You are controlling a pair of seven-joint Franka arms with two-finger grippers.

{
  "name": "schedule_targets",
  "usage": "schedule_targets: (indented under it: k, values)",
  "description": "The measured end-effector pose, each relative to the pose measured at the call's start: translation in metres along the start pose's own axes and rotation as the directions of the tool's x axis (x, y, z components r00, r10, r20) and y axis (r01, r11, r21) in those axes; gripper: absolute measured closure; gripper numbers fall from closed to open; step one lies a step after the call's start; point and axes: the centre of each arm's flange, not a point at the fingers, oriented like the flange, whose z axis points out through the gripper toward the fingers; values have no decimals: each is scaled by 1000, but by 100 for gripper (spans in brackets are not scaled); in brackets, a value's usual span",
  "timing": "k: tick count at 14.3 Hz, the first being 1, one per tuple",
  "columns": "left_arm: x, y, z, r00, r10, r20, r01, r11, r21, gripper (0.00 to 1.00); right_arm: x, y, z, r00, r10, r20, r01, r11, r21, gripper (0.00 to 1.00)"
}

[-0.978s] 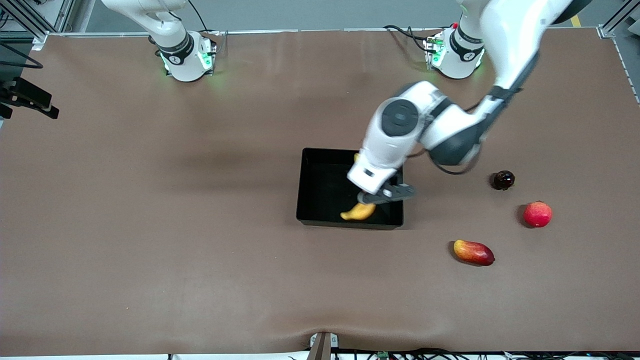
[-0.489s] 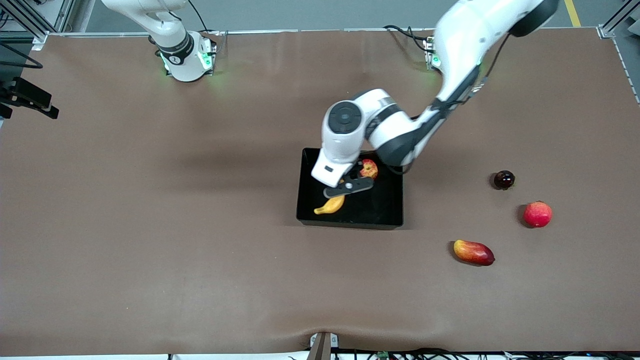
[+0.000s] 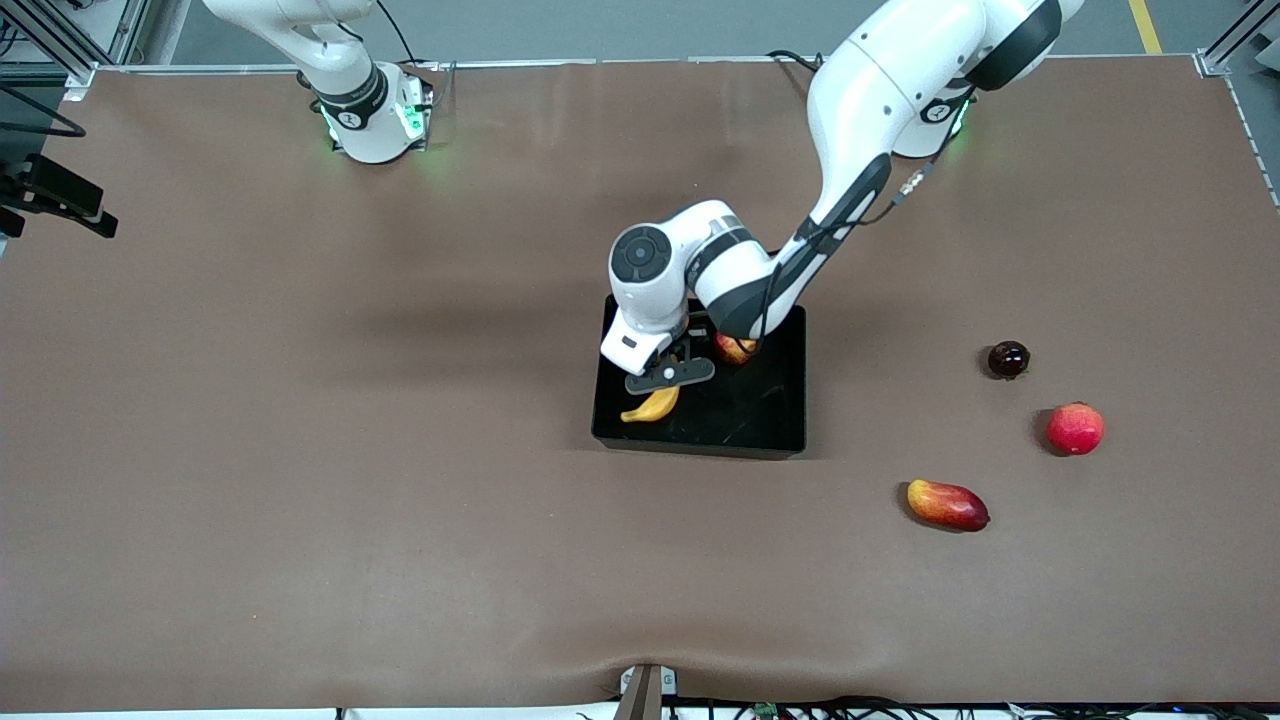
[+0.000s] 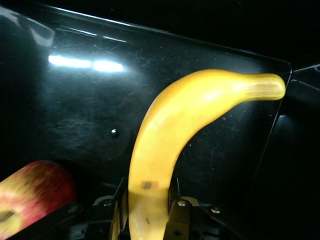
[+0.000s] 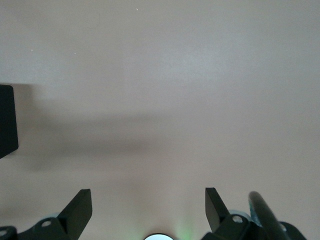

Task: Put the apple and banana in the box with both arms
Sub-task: 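Lower the banana into the box and open the left gripper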

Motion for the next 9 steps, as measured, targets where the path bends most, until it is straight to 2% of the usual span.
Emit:
schedule_targets:
  k: [3,6,9]
  values:
    - [3,1,10,999,45,-2,-45,999,-13,66,0,-1,0,1000,-1,0,1,1000,0,0]
    - [25,-2,-26,997,53,-54,-56,997,-45,42,0,-3,0,1000,-6,0,6,1000,0,0]
    - [90,-60,-102,992,-50,-117,45,998,-46,12,0,-3,0,1000,-5,0,5,1000,0,0]
